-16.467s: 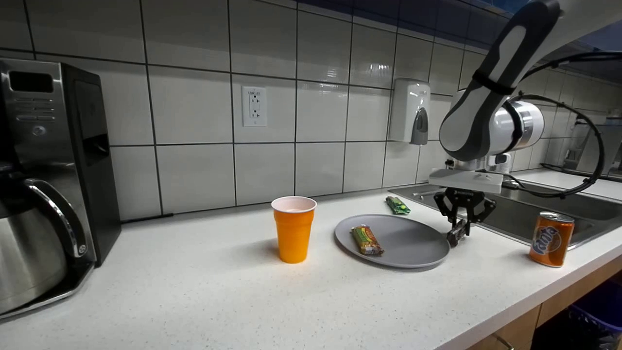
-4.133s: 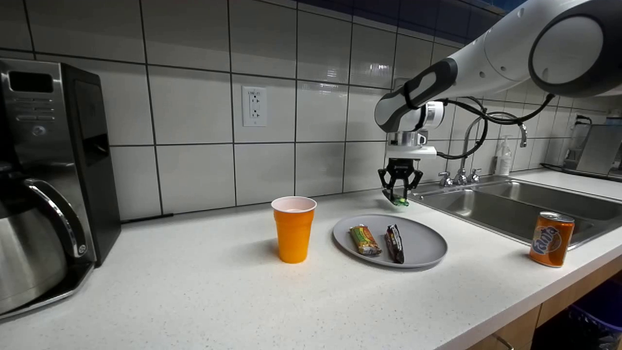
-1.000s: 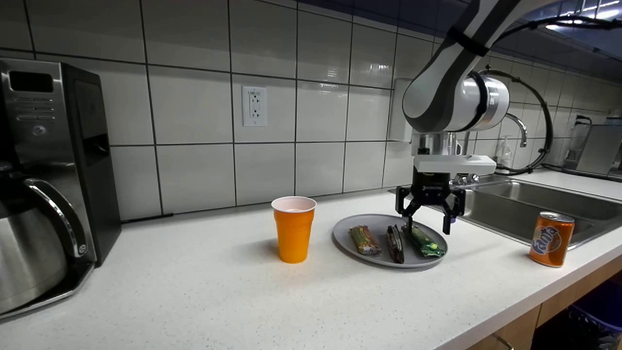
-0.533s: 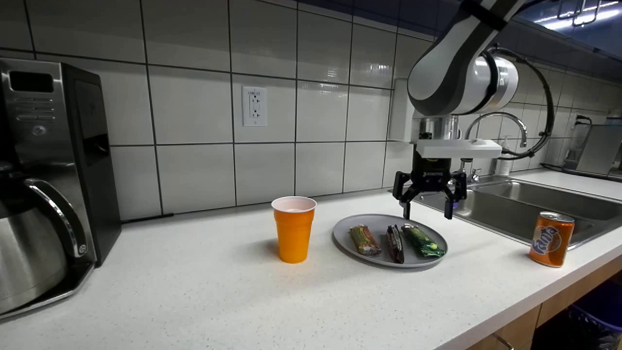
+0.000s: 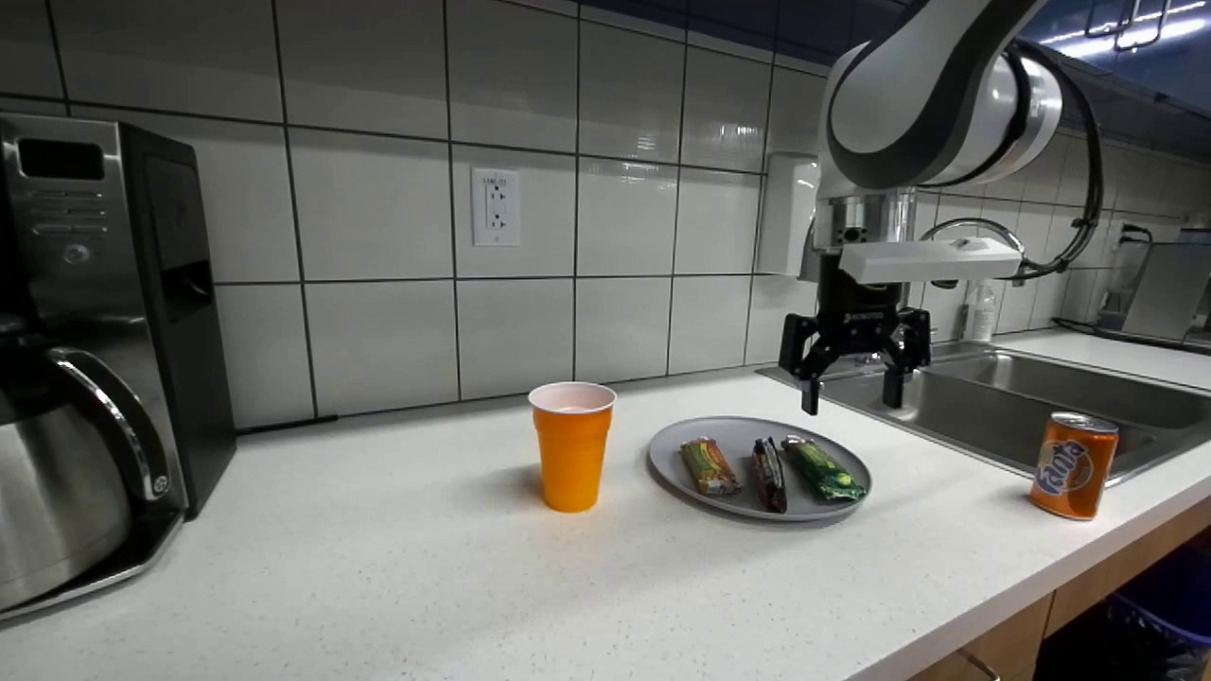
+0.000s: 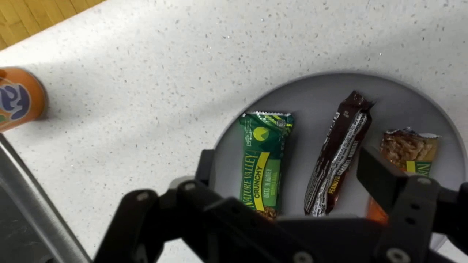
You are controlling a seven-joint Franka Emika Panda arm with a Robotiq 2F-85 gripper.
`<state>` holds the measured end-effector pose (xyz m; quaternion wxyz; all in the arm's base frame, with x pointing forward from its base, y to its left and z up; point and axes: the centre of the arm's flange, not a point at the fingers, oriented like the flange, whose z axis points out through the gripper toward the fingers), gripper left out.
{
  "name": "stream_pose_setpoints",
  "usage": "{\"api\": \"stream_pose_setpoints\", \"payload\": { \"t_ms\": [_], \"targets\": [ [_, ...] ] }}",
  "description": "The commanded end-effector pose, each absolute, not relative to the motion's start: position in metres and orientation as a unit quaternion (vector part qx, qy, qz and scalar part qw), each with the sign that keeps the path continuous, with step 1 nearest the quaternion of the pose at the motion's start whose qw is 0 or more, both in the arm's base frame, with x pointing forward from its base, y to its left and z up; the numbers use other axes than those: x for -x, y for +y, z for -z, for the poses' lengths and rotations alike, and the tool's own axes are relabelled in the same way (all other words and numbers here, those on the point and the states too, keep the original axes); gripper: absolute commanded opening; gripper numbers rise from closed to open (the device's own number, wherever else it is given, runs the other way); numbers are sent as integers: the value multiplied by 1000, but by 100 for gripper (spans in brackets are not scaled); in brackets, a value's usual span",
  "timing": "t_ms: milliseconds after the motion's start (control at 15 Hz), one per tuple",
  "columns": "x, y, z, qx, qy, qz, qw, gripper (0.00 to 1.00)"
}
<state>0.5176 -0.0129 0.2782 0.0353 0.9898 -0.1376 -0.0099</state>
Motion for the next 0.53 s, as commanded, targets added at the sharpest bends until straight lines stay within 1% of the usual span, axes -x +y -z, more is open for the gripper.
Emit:
{"api": "stream_pose_setpoints", "payload": {
  "t_ms": [0, 67, 133, 467],
  "targets": [
    [-482, 2, -298, -991, -123, -3, 44, 100],
    [-478, 6, -300, -991, -123, -8, 49, 100],
    [-501, -3, -286, -992, -121, 7, 41, 100],
    [-490, 2, -292, -992, -119, 4, 43, 100]
  ]
}}
